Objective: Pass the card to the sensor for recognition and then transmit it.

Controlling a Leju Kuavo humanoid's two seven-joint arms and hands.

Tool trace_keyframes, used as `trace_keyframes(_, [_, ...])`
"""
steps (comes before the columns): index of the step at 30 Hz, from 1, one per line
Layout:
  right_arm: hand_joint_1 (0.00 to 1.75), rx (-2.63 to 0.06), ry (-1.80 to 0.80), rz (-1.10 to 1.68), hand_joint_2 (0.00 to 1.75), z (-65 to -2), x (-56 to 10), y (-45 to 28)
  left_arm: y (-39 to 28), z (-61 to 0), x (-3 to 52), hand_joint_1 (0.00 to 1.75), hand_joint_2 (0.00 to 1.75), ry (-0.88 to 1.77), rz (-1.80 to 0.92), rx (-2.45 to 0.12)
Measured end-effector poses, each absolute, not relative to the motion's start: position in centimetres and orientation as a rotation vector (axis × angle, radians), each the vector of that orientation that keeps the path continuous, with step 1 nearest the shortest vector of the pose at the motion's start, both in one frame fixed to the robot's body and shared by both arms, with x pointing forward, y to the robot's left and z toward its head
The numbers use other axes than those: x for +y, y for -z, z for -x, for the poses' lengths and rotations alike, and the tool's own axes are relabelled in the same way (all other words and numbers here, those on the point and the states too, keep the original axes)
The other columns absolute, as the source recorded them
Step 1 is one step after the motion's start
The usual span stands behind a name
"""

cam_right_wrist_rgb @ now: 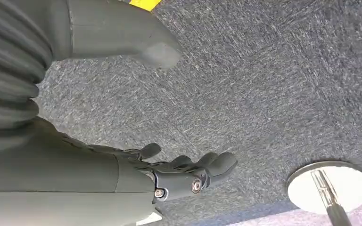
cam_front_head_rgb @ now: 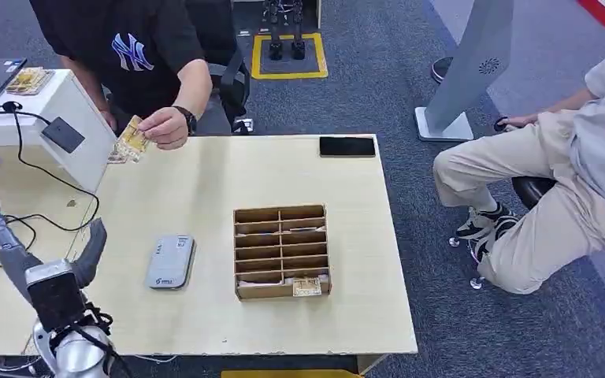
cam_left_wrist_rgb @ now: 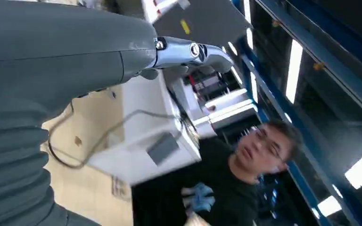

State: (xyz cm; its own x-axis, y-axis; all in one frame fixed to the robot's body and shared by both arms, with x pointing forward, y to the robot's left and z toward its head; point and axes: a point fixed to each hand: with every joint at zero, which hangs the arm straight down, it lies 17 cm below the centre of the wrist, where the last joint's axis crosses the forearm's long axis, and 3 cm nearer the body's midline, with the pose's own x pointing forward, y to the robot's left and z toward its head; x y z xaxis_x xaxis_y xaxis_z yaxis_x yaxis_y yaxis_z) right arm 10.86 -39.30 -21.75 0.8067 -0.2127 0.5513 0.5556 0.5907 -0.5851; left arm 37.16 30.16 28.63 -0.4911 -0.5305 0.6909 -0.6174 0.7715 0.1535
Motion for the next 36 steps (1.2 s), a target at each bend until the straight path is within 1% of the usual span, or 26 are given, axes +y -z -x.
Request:
trace_keyframes(9, [0.00, -0.463, 0.462, 0.819, 1.75, -11.0, -39.2, 21.8, -30.1, -35.9, 23.5, 0.00, 1.75, -0.002, -0.803, -2.296])
trace_keyframes(15, [0.00, -0.470, 0.459, 0.816, 1.75, -11.2, -39.2, 21.7, -30.5, -35.4, 20.5, 0.00, 1.75, 0.082, -0.794, -2.328])
trace_keyframes(18, [0.00, -0.472, 0.459, 0.813, 1.75, -11.2, -39.1, 21.8, -30.5, -35.4, 20.0, 0.00, 1.75, 0.101, -0.796, -2.330])
trace_keyframes(23, [0.00, -0.484, 0.445, 0.807, 1.75, -11.5, -38.8, 21.8, -32.3, -33.7, 16.1, 0.00, 1.75, 0.332, -0.989, -2.460])
trace_keyframes(25, [0.00, -0.493, 0.418, 0.799, 1.75, -11.9, -38.6, 21.8, -33.0, -33.3, 15.1, 0.00, 1.75, 0.463, -1.163, -2.491])
trace_keyframes(27, [0.00, -0.502, 0.389, 0.789, 1.75, -12.4, -38.2, 21.8, -33.0, -34.1, 15.4, 0.00, 1.75, 0.582, -1.339, -2.438])
trace_keyframes(30, [0.00, -0.510, 0.369, 0.779, 1.75, -12.9, -37.9, 21.9, -32.5, -35.0, 17.3, 0.00, 1.75, 0.624, -1.453, -2.348])
trace_keyframes(36, [0.00, -0.512, 0.361, 0.771, 1.75, -13.1, -37.8, 22.0, -31.9, -35.4, 19.1, 0.00, 1.75, 0.631, -1.505, -2.289])
